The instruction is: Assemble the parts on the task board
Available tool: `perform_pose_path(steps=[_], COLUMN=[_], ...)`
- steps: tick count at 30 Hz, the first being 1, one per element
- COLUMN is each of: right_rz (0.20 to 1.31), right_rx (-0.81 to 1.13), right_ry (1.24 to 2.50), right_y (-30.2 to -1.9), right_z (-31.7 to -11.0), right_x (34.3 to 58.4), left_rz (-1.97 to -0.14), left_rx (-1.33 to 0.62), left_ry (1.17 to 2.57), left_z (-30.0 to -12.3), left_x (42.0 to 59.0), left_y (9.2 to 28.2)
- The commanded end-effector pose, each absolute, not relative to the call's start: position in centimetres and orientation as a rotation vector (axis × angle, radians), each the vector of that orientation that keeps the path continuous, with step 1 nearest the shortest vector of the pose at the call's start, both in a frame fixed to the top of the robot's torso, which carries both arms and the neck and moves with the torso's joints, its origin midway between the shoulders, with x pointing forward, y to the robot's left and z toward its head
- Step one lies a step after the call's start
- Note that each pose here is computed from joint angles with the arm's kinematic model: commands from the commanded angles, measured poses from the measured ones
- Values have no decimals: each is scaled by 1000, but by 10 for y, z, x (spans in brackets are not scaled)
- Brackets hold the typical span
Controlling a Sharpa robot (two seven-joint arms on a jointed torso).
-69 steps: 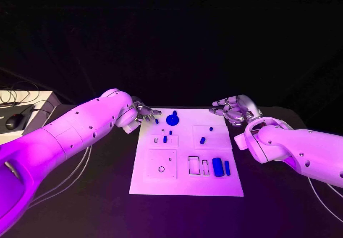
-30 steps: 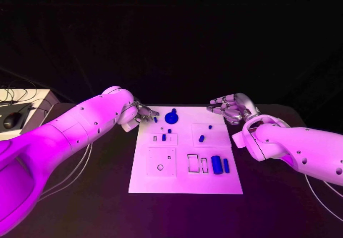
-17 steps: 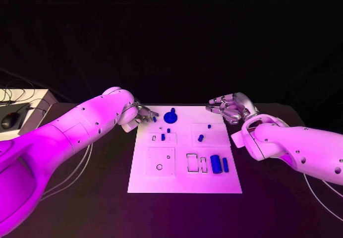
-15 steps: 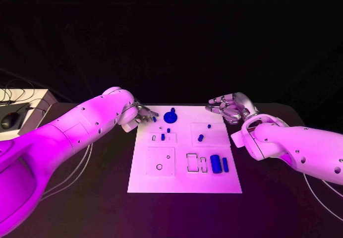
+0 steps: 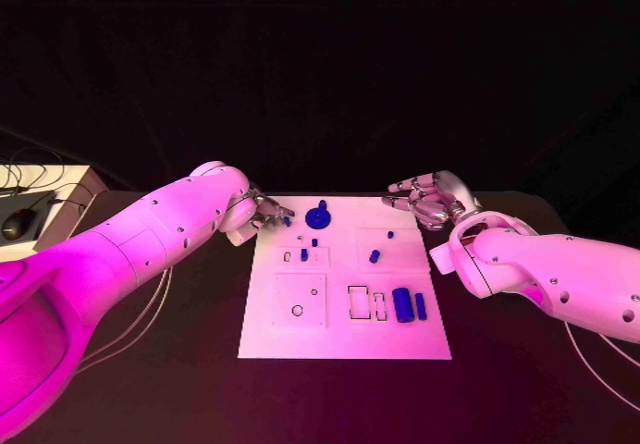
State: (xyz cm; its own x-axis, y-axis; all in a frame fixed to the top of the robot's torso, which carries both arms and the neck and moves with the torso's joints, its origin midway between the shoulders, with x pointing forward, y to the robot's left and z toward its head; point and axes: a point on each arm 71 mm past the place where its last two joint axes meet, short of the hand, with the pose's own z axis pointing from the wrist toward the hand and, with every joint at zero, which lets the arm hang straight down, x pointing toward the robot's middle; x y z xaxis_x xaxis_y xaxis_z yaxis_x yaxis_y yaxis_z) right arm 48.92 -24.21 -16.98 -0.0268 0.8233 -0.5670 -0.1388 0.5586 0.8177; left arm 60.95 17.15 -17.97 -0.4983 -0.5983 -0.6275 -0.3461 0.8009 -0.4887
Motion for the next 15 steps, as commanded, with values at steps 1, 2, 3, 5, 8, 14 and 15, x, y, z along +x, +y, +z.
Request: perform_pose_path(steps=[1,2,3,5,8,14,15], right_rz=[870,870,870,869,869,869,869], right_rx=[620,620,621,621,621,621,621], right_ry=[1388,1388,1389,1389,1389,1389,1389], right_y=[-240,-240,-240,-240,-240,-240,-240], right_z=[-169,-169,-169,-169,-168,-168,-168], right_x=[489,489,489,489,489,489,489], left_rz=[-418,-421,-423,-427,-435,-444,-445], left_rx=[-683,-683,-684,-685,-688,-686,-685], left_ry=[2145,2145,2145,2144,2146,2154,2155], left_z=[-178,-178,-178,-178,-179,-179,-179], left_x=[609,609,609,609,609,609,609], left_y=[166,166,166,166,167,167,167])
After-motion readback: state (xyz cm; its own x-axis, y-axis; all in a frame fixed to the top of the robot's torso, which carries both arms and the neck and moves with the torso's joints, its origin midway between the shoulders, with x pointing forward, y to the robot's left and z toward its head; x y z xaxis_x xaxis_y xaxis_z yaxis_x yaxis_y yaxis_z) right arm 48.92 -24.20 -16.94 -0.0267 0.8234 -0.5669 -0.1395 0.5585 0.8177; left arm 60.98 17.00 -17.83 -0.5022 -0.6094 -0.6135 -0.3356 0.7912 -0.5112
